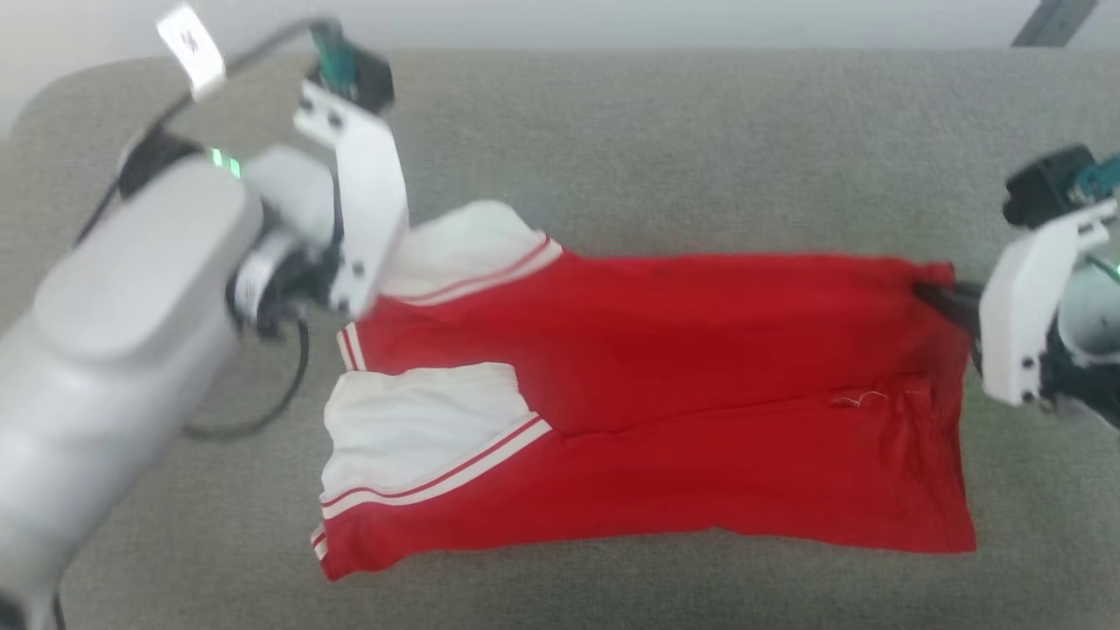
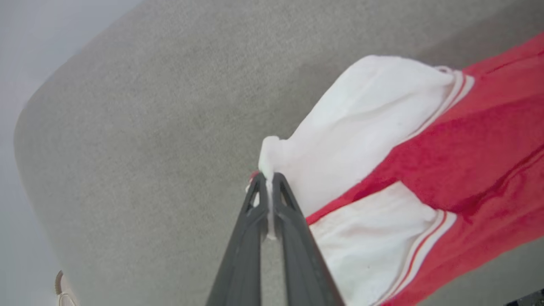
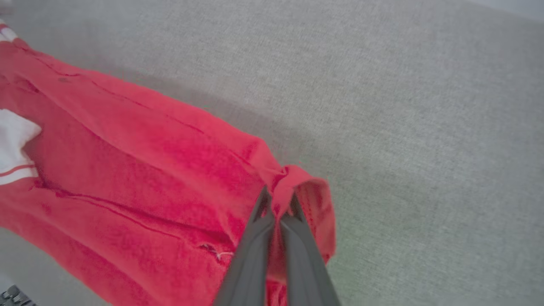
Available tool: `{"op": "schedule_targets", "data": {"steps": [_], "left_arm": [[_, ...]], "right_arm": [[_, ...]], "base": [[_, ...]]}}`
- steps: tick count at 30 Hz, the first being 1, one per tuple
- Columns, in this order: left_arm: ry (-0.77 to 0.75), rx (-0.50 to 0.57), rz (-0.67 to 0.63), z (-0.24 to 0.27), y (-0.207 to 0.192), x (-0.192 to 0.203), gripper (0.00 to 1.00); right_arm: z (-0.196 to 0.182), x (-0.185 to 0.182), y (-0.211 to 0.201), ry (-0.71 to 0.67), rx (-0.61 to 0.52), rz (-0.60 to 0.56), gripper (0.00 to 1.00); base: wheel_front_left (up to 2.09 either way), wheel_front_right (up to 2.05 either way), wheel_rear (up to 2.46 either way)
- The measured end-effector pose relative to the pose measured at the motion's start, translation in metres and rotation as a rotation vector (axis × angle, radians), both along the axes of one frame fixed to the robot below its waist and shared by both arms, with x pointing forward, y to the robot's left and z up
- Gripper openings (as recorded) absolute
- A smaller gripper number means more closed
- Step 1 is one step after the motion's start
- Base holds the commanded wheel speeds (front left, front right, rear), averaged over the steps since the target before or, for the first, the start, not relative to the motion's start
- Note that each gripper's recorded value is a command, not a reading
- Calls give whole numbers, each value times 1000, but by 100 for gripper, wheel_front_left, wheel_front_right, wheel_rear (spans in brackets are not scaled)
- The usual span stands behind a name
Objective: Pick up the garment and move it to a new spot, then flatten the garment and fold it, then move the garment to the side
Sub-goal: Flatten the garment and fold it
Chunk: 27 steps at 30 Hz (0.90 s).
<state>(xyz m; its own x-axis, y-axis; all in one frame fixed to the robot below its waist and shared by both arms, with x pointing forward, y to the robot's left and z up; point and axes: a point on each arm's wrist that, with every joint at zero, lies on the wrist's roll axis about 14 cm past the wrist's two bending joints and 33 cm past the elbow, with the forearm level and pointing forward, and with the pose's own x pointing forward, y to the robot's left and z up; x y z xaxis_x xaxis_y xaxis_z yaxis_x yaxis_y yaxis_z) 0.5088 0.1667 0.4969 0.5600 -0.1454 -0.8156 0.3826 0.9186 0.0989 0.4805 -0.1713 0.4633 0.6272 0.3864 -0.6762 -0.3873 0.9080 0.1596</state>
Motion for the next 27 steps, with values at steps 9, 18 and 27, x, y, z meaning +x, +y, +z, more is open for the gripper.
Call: {"op": "schedule_targets", "data": {"steps": [9,18,27], "left_arm": [[97,-2,15,-18,1,-89,0],[236,-84,76,-72,-2,-130,13],[124,-153,99,-70,-1,-115,100]], "right_arm": [[-26,-45,-2,110,16,-27,0],[-52,-69,7,201,30,-57,2],[-49,-73,18,194,53,-57,100]], "base": [[0,0,0],[0,0,0],[0,0,0]]}}
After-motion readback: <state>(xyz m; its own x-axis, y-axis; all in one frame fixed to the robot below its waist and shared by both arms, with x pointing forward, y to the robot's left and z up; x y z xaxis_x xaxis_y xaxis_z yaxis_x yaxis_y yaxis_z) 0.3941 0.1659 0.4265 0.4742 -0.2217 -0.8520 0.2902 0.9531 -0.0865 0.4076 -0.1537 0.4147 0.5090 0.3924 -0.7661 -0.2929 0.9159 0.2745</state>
